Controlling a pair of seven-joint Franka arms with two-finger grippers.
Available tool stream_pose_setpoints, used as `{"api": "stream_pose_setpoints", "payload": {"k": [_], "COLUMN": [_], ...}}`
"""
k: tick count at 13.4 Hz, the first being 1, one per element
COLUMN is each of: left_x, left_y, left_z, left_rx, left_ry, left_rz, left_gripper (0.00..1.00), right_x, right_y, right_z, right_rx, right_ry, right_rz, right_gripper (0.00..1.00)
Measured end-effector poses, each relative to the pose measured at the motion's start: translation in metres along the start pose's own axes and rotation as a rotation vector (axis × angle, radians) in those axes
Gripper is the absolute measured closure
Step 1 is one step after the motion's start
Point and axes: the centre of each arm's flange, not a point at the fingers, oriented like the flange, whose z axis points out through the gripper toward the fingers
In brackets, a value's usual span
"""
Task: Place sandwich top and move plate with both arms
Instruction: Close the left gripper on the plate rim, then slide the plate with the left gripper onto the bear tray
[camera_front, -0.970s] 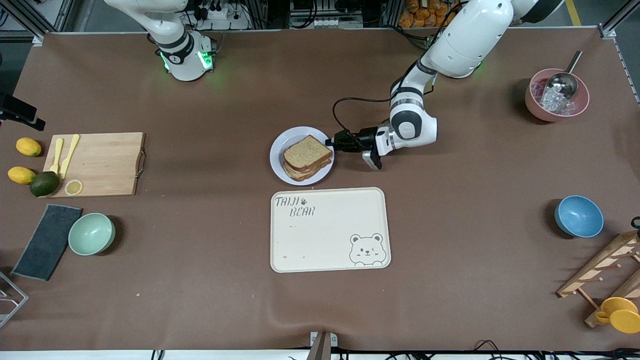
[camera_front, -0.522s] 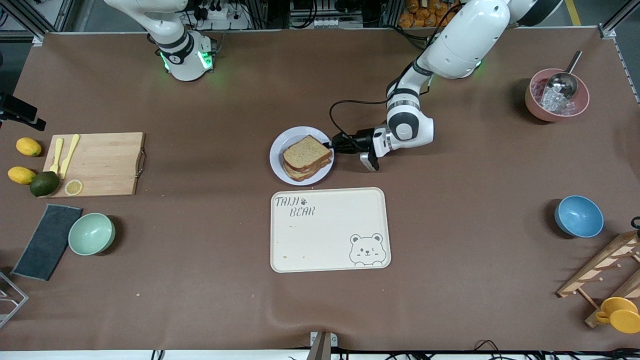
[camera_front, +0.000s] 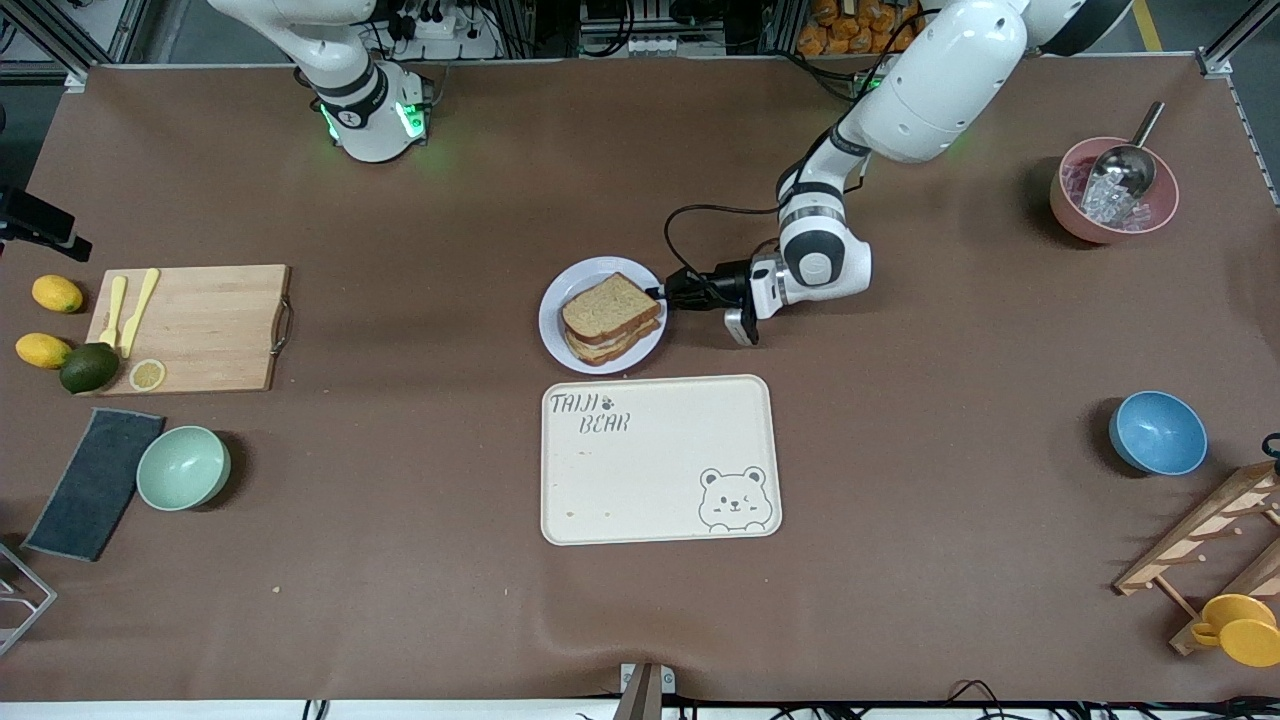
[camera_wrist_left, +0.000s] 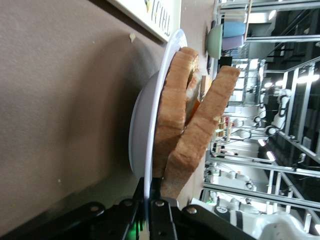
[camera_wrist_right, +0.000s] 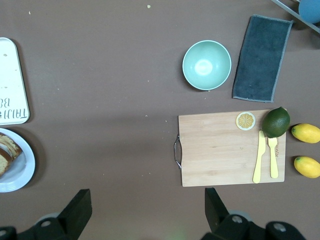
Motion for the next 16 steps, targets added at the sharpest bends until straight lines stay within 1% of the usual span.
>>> {"api": "stream_pose_setpoints", "payload": {"k": [3,5,7,9,13,14,16], "left_x": [0.002,0.01,0.028,0.049,0.1,0.113,0.133], "left_y": [0.001,0.013,0.028,0.037,0.052,0.05,0.038], "left_z": [-0.005,-0.011,-0.028,-0.05,-0.09,-0.101,-0.114], "left_rx": [-0.046,-0.094,-0.136,-0.155,-0.195,-0.198,-0.176], "left_ry": [0.008,0.034,0.084,0.137,0.234,0.262,0.31], "left_rz": [-0.02,-0.036,-0.038,-0.051,-0.14,-0.154,-0.171], "left_gripper": [0.95,0.95,0.95,0.95,0.95,0.95,0.95], "right_x": [0.0,0.0,0.0,0.0,0.0,0.0,0.0], "right_y": [0.0,0.0,0.0,0.0,0.0,0.0,0.0], "right_z": [0.0,0.0,0.0,0.0,0.0,0.0,0.0], "right_rx": [0.0,0.0,0.0,0.0,0.0,0.0,0.0], "right_ry": [0.0,0.0,0.0,0.0,0.0,0.0,0.0], "right_rz": [-0.001,-0.001,-0.001,-0.002,-0.002,-0.002,-0.002], "right_gripper": [0.0,0.0,0.0,0.0,0.0,0.0,0.0]}}
